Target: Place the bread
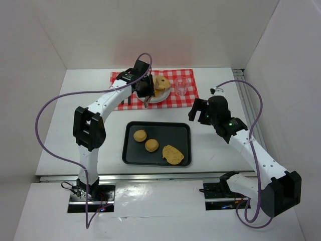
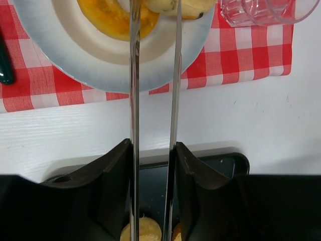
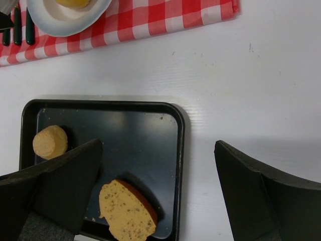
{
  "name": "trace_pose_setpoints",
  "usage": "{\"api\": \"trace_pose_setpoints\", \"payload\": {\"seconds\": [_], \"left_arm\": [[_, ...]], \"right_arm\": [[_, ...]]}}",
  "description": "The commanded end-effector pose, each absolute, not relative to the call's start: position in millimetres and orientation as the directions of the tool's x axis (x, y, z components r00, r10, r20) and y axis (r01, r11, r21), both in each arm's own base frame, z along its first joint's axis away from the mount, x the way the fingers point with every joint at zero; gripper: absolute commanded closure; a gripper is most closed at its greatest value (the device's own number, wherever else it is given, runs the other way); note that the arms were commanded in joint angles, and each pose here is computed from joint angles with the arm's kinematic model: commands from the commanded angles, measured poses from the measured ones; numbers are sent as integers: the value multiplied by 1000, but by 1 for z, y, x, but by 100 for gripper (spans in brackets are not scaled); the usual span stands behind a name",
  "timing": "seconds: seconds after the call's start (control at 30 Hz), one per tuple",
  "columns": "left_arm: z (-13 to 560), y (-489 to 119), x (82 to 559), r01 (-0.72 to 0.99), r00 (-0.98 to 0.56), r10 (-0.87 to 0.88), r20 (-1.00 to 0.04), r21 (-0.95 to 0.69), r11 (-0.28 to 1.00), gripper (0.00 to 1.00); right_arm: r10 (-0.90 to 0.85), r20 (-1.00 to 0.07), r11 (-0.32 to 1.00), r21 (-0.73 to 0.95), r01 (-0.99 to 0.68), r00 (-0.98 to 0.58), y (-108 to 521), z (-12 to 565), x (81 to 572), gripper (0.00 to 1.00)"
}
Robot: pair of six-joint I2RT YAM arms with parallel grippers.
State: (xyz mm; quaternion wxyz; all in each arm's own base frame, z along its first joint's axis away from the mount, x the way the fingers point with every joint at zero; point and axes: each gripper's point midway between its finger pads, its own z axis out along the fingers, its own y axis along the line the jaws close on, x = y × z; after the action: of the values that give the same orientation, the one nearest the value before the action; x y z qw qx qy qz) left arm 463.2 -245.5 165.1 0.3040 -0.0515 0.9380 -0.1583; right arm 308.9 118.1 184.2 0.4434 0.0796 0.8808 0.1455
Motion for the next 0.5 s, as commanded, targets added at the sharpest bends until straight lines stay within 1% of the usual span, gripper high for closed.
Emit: {"api": "trace_pose_setpoints", "payload": {"seconds": [0.0,0.17,0.3,0.37,0.4,0.47], "left_arm": [[209,-239,457,29,-757,-205,-621,-345,938,50],[233,-229,447,23,-725,-219,-653,-341,940,48],[253,-226,435,31,-702,-233,-672,-356,934,48],[256,-229,428,43,-701,-228,-676,-359,932,47],[254,-225,427,33,-700,-228,-677,-350,936,42],[261,-223,422,31,-693,-240,-680,-361,932,42]], "right_arm": [[283,-782,943,334,10,-556,117,203,318,0],[283,-782,943,334,10,-556,117,203,318,0],[282,-780,941,338,4,-559,118,201,315,0],[281,-777,940,342,-3,-563,119,201,315,0],[281,-777,940,342,-3,-563,119,201,315,0],[281,-777,940,342,-3,-563,119,201,315,0]]}}
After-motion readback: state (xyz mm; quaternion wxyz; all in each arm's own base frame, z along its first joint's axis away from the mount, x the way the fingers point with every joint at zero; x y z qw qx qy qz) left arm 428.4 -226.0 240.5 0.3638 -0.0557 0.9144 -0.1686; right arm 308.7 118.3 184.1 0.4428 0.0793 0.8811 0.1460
